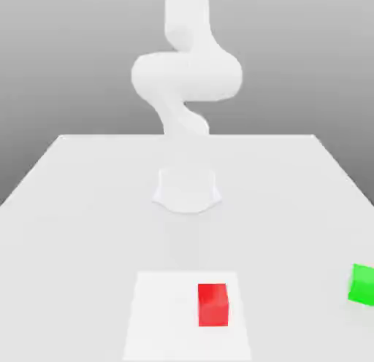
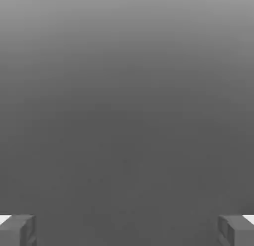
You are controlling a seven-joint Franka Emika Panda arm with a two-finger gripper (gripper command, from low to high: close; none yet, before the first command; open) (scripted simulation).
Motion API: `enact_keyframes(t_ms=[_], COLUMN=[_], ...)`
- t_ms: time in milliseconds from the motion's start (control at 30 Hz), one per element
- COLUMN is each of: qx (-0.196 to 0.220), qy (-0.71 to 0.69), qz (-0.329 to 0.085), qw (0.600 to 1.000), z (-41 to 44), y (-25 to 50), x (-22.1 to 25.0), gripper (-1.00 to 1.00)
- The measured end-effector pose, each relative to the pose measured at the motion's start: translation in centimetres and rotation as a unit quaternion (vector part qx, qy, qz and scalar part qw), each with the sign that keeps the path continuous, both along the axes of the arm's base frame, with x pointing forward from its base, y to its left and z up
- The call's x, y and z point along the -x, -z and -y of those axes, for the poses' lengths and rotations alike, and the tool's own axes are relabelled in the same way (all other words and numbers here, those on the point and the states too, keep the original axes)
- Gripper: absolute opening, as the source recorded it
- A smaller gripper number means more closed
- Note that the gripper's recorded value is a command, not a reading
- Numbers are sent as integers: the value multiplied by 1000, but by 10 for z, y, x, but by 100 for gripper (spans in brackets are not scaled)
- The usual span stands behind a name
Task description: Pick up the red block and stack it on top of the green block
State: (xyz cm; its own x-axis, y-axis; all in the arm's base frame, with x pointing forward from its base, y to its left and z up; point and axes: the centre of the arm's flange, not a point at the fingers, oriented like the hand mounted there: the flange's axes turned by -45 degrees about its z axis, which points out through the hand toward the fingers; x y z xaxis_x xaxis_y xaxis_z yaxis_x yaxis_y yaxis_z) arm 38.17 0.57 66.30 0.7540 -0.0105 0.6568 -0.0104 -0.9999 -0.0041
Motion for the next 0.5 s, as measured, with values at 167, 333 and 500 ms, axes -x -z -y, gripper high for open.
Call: enact_keyframes(t_ms=[167, 333, 500], qx=[4, 7, 7], qy=[-1, -4, -8], qz=[-86, -168, -249], qw=[996, 986, 968], z=[-11, -20, -28], y=[108, 218, 326], x=[-53, -76, -72], gripper=[0, 0, 0])
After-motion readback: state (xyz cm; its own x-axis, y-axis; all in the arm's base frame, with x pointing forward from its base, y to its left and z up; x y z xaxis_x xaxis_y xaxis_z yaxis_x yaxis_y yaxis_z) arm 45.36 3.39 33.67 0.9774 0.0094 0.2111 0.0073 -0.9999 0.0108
